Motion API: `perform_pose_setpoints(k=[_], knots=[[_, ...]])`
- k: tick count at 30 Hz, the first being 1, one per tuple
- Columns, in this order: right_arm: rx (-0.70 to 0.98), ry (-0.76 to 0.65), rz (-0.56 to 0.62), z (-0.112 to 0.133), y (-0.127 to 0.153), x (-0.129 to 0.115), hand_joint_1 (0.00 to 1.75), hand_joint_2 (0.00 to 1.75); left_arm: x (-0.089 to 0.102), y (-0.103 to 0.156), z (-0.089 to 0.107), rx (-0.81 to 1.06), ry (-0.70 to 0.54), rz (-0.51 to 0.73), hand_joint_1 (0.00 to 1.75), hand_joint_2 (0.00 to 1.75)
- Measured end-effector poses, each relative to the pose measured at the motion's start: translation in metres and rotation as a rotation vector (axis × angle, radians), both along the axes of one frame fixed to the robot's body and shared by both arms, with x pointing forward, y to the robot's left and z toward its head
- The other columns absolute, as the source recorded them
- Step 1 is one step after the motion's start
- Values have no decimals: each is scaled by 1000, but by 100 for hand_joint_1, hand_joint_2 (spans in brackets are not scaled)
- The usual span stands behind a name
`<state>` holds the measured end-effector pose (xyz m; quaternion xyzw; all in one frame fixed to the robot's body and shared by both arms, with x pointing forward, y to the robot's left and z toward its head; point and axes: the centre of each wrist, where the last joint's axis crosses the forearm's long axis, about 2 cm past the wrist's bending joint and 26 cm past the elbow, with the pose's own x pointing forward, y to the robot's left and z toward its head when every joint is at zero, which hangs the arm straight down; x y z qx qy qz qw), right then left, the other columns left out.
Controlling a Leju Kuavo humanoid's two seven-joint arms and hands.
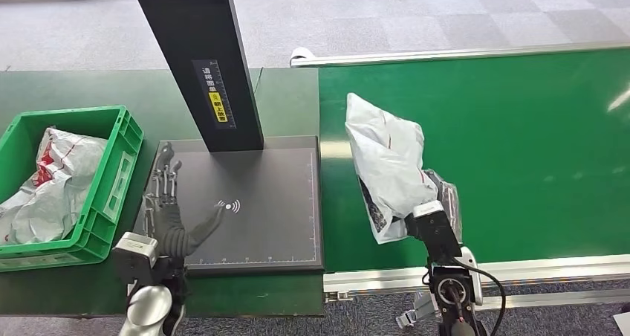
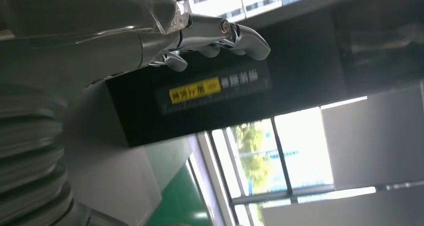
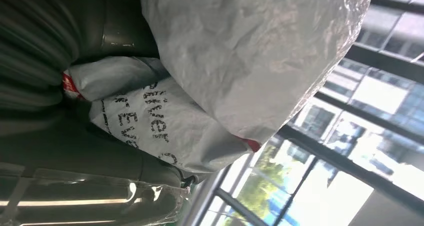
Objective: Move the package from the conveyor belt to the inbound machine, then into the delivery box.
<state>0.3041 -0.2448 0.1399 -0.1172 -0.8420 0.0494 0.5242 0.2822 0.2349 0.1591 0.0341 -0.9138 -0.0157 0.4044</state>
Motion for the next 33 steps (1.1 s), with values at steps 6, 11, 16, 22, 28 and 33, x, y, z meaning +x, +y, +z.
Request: perform_pose_setpoints(k=[6,11,16,22,28,33], knots=[[-22,-100,128,44,25,17,175,175,18,28,15,21,-49,78,0,175],[-28,-130,157,53,32,20,175,175,21,37,17,24,-54,103,0,175],[-33,-137,168,55,35,19,175,175,22,39,18,25,-57,110,0,175],[-53,-117,243,62,42,25,175,175,26,45,20,20,-61,134,0,175],[-102,-9,496,66,95,47,175,175,38,70,24,-2,-60,225,0,175],[-116,108,692,56,152,51,175,175,42,92,25,-11,-54,292,0,175]])
